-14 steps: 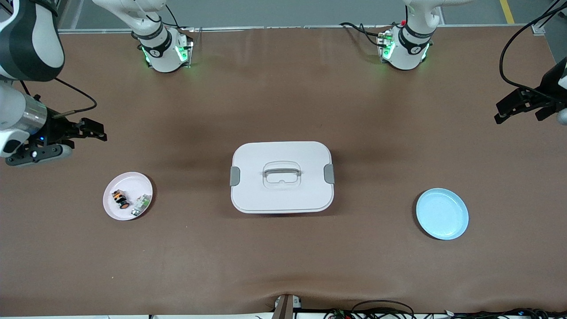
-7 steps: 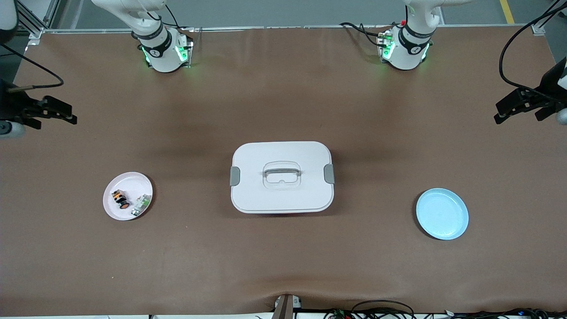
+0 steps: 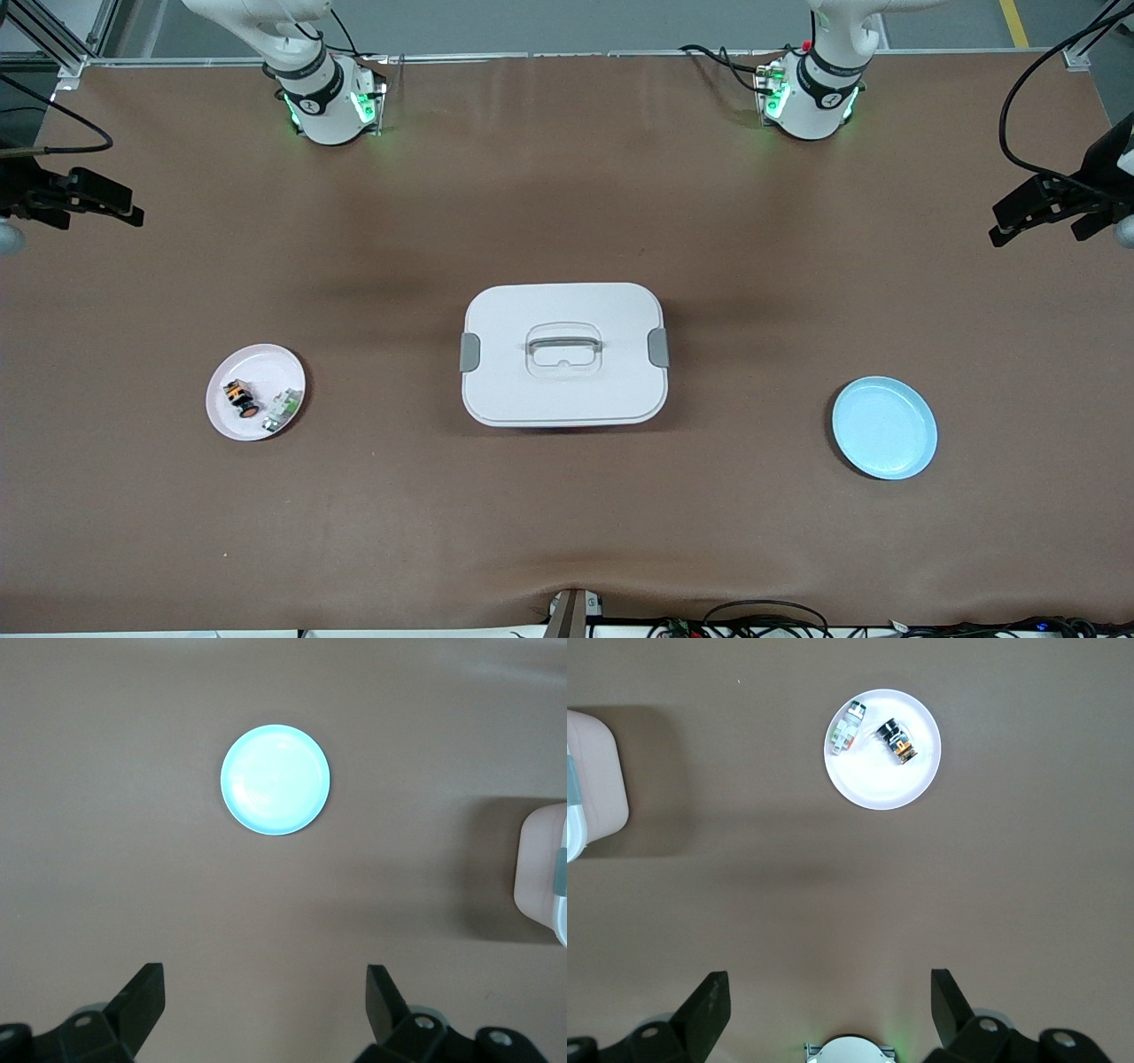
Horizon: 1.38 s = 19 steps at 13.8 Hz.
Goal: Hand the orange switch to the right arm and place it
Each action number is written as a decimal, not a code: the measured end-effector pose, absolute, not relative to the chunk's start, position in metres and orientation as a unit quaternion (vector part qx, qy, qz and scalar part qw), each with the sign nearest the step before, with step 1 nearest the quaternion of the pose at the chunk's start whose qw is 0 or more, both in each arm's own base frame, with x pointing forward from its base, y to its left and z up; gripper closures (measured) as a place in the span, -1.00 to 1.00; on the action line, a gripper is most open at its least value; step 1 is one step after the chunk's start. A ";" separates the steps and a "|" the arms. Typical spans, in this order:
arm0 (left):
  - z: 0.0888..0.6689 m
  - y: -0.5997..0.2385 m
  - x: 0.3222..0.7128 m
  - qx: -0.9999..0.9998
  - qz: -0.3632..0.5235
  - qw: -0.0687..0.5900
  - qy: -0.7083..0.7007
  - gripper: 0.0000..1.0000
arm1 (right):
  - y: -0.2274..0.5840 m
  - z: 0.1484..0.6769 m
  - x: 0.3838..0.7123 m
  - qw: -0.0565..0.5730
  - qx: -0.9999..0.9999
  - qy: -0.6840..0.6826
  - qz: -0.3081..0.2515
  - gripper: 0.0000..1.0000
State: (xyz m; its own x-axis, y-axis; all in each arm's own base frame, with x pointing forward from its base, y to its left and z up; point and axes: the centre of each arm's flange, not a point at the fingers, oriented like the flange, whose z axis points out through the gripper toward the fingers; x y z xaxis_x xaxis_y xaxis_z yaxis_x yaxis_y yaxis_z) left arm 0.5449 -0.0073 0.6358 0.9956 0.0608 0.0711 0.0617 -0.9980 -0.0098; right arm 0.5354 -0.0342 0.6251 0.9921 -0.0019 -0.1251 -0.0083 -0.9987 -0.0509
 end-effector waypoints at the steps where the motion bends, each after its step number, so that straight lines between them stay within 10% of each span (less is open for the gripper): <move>1: 0.636 -0.007 0.545 -0.999 -0.035 0.006 -0.031 -1.00 | -0.036 0.629 0.535 0.025 -0.998 0.005 0.060 -1.00; 19: 0.639 -0.014 0.546 -0.999 -0.039 0.006 -0.024 -1.00 | -0.048 0.657 0.510 0.007 -1.000 0.018 -0.013 -1.00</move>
